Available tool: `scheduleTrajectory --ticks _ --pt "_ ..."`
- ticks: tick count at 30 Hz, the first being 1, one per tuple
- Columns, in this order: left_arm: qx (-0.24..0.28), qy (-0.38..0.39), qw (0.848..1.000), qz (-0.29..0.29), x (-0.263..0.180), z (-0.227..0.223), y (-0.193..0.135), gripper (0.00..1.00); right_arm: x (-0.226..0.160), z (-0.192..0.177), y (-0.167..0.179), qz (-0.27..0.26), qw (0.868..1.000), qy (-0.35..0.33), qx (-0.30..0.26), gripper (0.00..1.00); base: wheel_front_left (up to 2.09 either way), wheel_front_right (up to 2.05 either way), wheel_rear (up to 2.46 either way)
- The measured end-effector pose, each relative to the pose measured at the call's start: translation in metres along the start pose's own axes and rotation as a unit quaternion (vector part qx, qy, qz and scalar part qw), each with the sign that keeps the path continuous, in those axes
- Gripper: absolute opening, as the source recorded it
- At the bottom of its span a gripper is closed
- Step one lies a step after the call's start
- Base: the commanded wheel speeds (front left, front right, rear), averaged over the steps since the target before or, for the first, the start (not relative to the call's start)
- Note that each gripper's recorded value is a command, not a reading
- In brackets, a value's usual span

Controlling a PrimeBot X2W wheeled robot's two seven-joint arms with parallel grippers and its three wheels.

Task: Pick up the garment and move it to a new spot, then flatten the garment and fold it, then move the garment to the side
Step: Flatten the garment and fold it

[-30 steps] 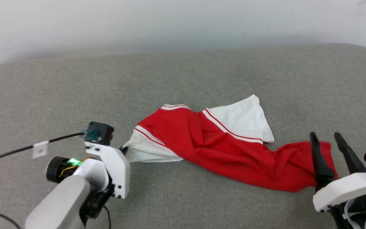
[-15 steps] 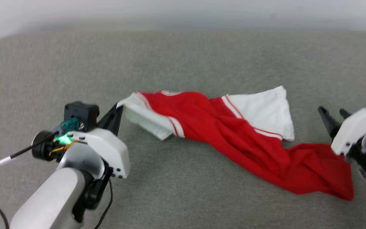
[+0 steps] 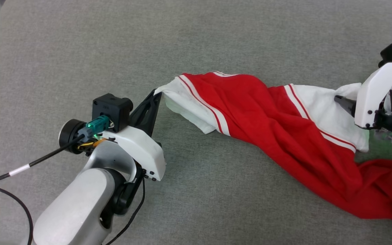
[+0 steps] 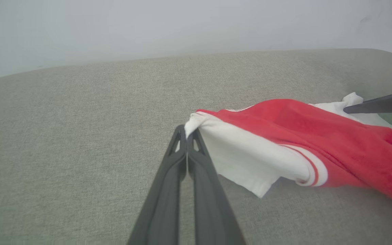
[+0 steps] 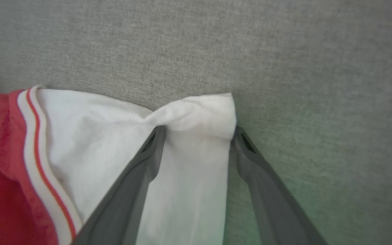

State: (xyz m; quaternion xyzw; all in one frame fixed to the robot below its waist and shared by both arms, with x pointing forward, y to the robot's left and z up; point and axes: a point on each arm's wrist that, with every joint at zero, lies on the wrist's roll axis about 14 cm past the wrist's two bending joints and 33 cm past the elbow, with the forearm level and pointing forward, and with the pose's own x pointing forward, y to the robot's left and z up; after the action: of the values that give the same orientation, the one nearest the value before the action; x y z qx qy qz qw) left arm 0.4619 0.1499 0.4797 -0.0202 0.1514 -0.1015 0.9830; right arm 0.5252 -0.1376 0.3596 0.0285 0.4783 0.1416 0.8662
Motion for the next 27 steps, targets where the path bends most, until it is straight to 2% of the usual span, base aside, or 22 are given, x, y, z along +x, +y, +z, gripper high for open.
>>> scheduleTrajectory --ticks 1,2,3,9,15,21,27 --pt "-0.001 0.004 1.0 0.003 0.0 -0.003 0.002 0.0 0.004 -0.002 0.001 0.001 1.0 0.014 -0.001 1.0 0.0 0.0 0.0" --pt "-0.002 0.007 1.0 0.006 -0.001 -0.005 0.004 0.0 0.006 -0.004 0.002 0.004 1.0 0.026 0.001 0.47 0.0 0.0 0.0" --pt "-0.004 0.009 1.0 0.009 -0.001 -0.007 0.006 0.0 0.008 -0.006 0.001 0.003 0.999 0.036 0.001 0.01 0.0 0.0 0.0" --pt "-0.013 0.004 1.0 0.023 -0.007 -0.004 0.015 0.0 -0.005 0.0 0.003 -0.003 1.0 0.025 -0.014 0.0 0.0 0.0 0.0" --pt "-0.015 -0.026 0.998 0.05 -0.019 0.02 0.037 0.0 -0.052 0.04 -0.009 -0.035 0.995 -0.083 -0.045 0.0 0.0 0.0 0.0" --pt "-0.021 -0.068 0.996 0.055 -0.024 0.062 0.045 0.0 -0.12 0.075 -0.026 -0.076 0.977 -0.19 -0.054 0.0 0.0 0.0 0.0" --pt "-0.009 -0.112 0.993 0.031 -0.006 0.119 0.033 0.0 -0.186 0.108 -0.045 -0.12 0.95 -0.283 -0.057 0.0 0.0 0.0 0.0"
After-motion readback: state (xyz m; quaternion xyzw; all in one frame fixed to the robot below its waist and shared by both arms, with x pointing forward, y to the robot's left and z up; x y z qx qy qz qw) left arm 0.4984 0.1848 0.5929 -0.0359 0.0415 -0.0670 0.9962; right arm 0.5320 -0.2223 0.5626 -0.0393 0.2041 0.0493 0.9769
